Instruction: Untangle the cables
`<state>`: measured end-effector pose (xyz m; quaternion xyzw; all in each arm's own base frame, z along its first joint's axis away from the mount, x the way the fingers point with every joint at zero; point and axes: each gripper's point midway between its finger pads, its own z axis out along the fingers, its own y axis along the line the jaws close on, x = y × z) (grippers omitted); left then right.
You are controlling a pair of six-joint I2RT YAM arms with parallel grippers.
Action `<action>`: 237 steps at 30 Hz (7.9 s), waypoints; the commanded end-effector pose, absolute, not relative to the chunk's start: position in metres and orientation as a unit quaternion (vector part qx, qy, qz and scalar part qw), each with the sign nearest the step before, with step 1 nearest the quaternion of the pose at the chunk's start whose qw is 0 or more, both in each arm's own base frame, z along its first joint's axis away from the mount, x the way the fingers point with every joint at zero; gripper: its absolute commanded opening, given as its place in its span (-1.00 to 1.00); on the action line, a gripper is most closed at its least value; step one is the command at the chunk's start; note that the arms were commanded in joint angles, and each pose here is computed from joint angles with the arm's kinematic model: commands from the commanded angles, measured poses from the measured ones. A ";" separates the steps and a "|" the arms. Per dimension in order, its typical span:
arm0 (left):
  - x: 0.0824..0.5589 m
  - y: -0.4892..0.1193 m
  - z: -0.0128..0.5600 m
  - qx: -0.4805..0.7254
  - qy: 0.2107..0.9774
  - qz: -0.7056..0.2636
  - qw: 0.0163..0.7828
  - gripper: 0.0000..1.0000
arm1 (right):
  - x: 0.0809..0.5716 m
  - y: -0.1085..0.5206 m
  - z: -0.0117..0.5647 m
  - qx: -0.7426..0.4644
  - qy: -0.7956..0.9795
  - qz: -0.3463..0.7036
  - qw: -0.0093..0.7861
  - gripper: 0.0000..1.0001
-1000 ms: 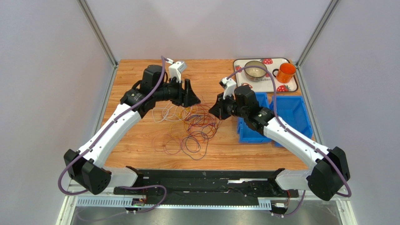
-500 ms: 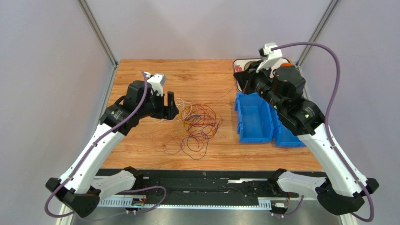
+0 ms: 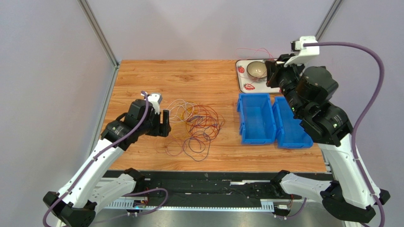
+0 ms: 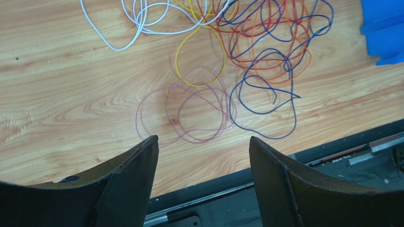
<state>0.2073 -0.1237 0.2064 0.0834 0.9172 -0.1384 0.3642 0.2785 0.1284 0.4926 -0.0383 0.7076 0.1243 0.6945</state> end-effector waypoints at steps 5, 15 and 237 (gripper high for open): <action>0.212 -0.120 0.200 0.069 0.913 -0.128 0.381 0.56 | 0.248 0.076 0.561 0.023 0.632 0.099 0.769 -1.00; 0.210 -0.121 0.195 0.070 0.916 -0.132 0.374 0.54 | 0.274 0.065 0.499 0.030 0.674 0.001 0.738 -1.00; 0.289 -0.249 0.118 0.036 0.943 -0.215 0.250 -1.00 | 0.219 0.201 0.157 -0.049 0.904 0.297 0.303 0.37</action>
